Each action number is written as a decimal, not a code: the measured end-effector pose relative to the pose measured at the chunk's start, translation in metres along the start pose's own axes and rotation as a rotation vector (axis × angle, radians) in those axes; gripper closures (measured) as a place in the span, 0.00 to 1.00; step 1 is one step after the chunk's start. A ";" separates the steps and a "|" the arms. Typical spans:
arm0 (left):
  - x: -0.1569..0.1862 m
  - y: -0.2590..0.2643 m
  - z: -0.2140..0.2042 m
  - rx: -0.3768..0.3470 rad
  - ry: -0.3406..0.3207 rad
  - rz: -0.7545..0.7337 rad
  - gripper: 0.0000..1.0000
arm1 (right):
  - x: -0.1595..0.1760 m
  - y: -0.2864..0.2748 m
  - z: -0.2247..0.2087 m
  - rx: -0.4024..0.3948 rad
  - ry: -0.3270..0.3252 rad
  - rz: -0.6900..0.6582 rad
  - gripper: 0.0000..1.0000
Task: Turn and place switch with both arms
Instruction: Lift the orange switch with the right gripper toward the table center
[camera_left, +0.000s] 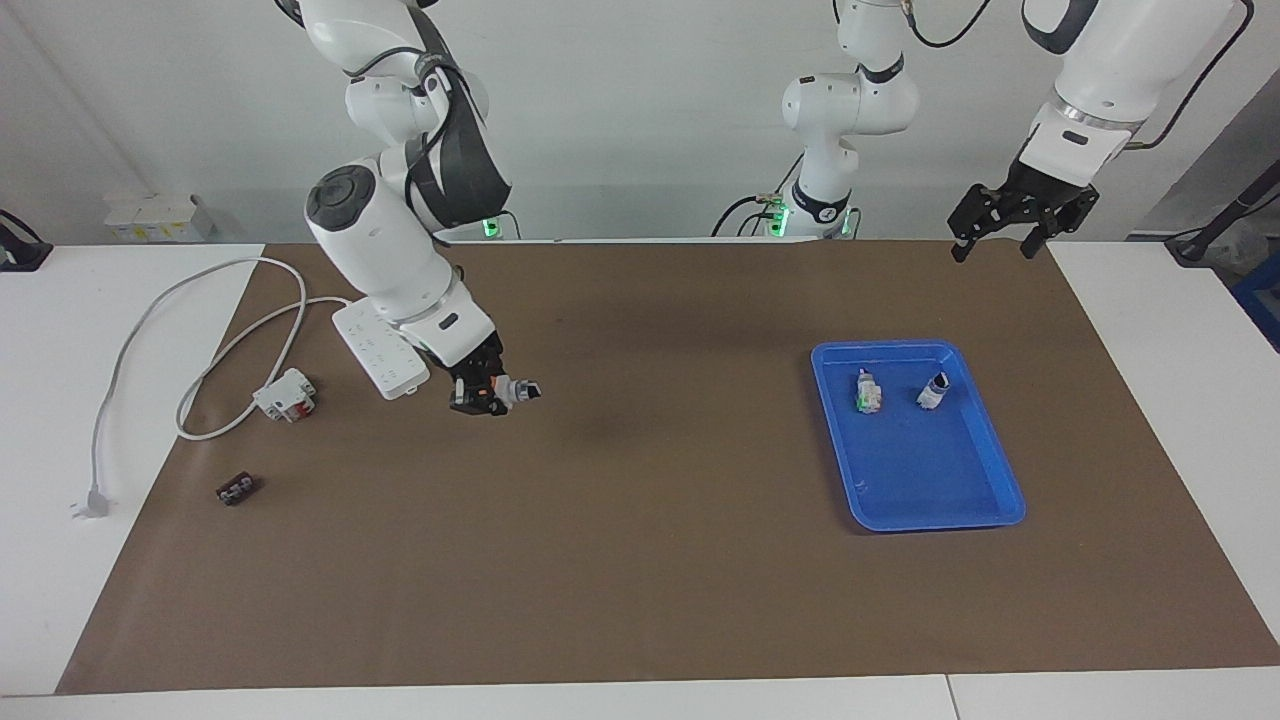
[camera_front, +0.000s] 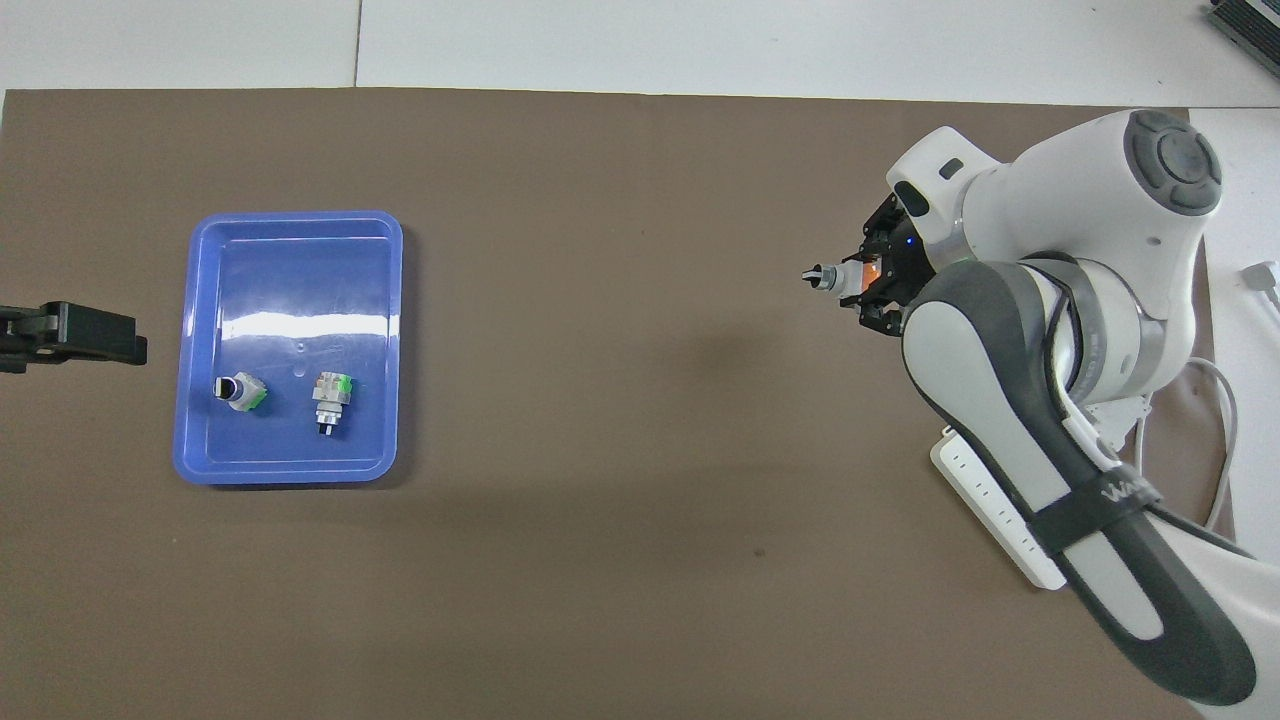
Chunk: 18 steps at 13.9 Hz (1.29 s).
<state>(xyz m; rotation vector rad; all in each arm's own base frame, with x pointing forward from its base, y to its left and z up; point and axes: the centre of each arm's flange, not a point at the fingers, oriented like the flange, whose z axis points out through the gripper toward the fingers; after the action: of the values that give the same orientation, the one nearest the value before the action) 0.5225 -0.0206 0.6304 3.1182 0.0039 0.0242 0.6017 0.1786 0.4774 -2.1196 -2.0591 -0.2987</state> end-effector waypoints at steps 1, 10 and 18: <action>0.000 0.000 0.000 0.000 0.000 0.000 0.00 | 0.016 -0.008 -0.004 0.003 0.007 0.001 0.59; 0.000 0.000 0.000 0.000 0.000 0.000 0.00 | 0.090 -0.046 0.009 0.078 0.080 0.010 0.59; -0.002 0.010 -0.001 0.001 0.001 0.018 0.00 | 0.099 -0.053 -0.020 0.070 0.209 0.017 0.59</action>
<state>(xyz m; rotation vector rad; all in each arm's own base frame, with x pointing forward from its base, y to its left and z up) 0.5210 -0.0305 0.6319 3.1194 -0.0245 0.0263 0.5511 0.2704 0.5216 -1.9725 -1.9041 -0.4199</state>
